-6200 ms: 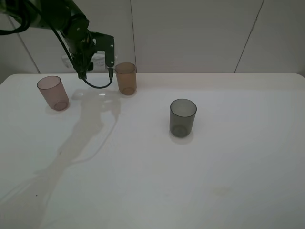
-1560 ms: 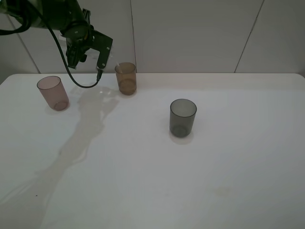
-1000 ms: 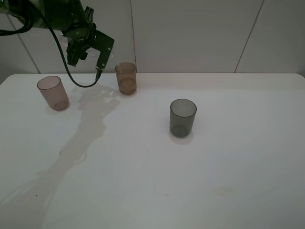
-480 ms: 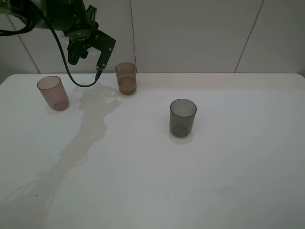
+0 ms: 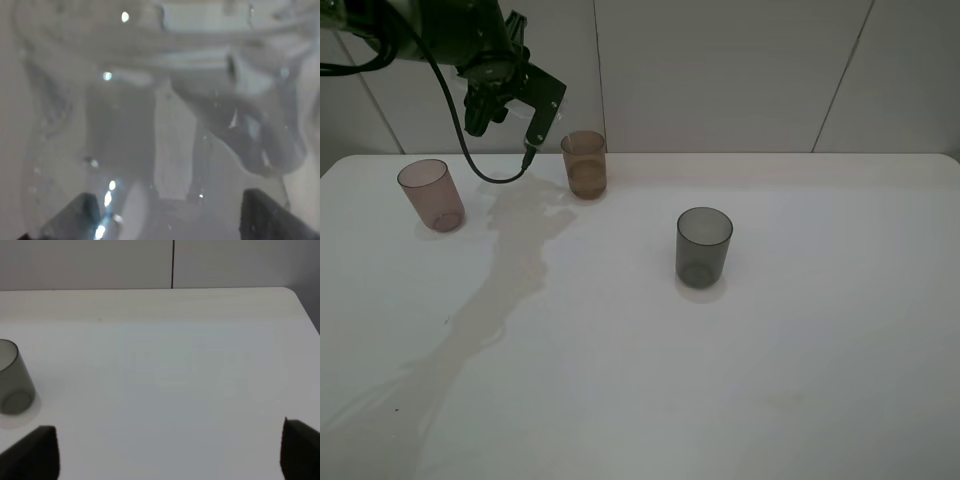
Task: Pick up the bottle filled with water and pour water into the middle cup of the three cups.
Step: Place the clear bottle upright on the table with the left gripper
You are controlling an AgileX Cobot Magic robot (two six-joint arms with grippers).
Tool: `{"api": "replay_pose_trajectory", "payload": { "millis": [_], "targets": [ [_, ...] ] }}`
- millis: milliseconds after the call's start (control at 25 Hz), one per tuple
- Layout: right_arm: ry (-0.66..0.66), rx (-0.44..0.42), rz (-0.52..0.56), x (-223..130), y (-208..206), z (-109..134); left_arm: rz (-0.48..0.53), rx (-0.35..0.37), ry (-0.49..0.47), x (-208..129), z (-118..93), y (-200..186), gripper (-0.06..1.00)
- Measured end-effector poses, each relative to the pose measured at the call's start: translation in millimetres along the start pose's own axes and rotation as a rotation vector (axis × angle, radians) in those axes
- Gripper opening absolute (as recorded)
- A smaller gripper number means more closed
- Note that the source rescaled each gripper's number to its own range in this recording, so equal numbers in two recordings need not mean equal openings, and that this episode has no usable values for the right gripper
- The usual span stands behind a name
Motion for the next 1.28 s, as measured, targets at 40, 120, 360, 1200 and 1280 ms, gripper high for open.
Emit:
{"api": "replay_pose_trajectory", "payload": {
  "millis": [40, 120, 360, 1200, 1280],
  "targets": [
    [0.000, 0.000, 0.000, 0, 0, 0, 0.000, 0.000, 0.000, 0, 0, 0, 0.02],
    [0.000, 0.000, 0.000, 0, 0, 0, 0.001, -0.001, 0.000, 0, 0, 0, 0.02],
    [0.000, 0.000, 0.000, 0, 0, 0, 0.003, -0.004, 0.000, 0, -1, 0, 0.02],
    [0.000, 0.000, 0.000, 0, 0, 0, 0.057, 0.015, 0.095, -11, 4, 0, 0.02],
    [0.000, 0.000, 0.000, 0, 0, 0, 0.056, 0.019, 0.096, -10, 4, 0, 0.02]
  ]
}}
Point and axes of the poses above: a point on each arm's last joint axis where the gripper is mounted, y pointing out along that axis toward the gripper, z along the wrist's bending axis when the last joint is at zero, x = y × z, the point moved 10 cm from there along y, pointing out along that axis toward the gripper, and after that the axes turned 11 degrees about y, right-handed, at the moved point
